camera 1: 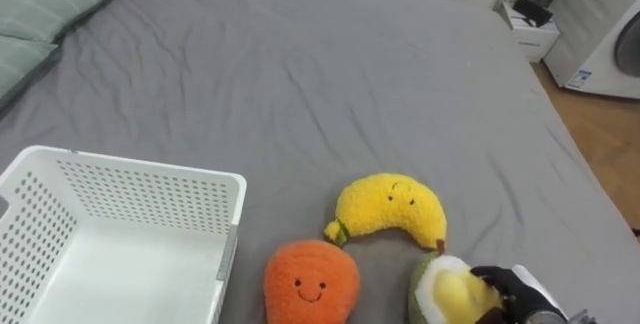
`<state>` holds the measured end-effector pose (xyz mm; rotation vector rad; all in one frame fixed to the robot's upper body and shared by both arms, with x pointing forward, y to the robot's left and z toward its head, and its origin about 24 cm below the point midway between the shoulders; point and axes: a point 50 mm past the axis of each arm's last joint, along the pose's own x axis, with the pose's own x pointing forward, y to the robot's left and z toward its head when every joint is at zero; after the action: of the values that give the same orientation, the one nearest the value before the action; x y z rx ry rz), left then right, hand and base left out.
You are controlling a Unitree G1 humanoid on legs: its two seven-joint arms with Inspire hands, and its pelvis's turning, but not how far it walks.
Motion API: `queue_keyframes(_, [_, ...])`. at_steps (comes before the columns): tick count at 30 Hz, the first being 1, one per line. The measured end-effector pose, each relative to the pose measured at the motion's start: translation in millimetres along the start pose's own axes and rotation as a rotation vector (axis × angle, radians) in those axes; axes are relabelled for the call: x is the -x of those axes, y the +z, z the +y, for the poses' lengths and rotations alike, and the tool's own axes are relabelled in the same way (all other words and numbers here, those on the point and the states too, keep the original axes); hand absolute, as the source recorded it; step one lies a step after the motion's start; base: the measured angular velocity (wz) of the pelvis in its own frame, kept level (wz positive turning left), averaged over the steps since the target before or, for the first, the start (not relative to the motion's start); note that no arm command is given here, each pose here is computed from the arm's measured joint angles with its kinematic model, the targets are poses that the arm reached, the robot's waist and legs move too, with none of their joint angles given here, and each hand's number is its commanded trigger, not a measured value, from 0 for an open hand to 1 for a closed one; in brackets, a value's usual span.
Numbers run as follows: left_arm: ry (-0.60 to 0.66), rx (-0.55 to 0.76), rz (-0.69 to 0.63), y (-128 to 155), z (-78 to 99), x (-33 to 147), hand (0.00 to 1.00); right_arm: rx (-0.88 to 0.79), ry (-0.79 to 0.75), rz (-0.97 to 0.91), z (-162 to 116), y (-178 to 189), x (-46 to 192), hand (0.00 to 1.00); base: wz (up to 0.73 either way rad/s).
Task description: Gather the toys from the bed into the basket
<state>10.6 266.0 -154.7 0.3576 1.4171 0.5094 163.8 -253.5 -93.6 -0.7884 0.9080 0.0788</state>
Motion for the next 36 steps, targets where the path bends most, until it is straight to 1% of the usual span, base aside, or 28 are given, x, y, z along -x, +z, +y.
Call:
queue_keyframes(3, [-0.001, -0.026, -0.031, 4, -4.5, 1.2, 0.00, 0.002, -0.030, 0.003, 3, 0, -1, 1.00, 0.04])
queue_keyframes(10, [-0.024, -0.014, -0.036, 7, -14.8, 3.8, 0.00, -0.011, -0.096, -0.004, 9, -2, 2, 1.00, 0.00])
queue_keyframes(23, [-0.032, -0.019, -0.019, 0, -13.9, 3.9, 0.00, -0.052, -0.146, -0.004, 11, -7, 2, 1.00, 0.00])
queue_keyframes(27, [-0.047, -0.025, -0.006, -6, -12.8, 4.0, 0.00, -0.131, -0.140, -0.001, 11, -7, 2, 1.00, 0.00])
queue_keyframes(29, [-0.062, -0.026, -0.007, -6, -12.4, 3.9, 0.00, -0.150, -0.148, -0.013, 7, -5, 2, 1.00, 0.00])
queue_keyframes(32, [-0.080, -0.011, 0.008, -11, -9.9, 3.5, 0.00, -0.186, -0.197, -0.098, -9, 14, 5, 1.00, 0.00])
queue_keyframes(35, [-0.081, 0.012, -0.001, -7, -6.7, 2.2, 0.00, -0.216, -0.283, -0.200, -33, 34, 14, 1.00, 0.02])
queue_keyframes(36, [-0.082, 0.014, -0.004, -6, -6.4, 2.0, 0.00, -0.227, -0.321, -0.263, -45, 45, 20, 1.00, 0.00])
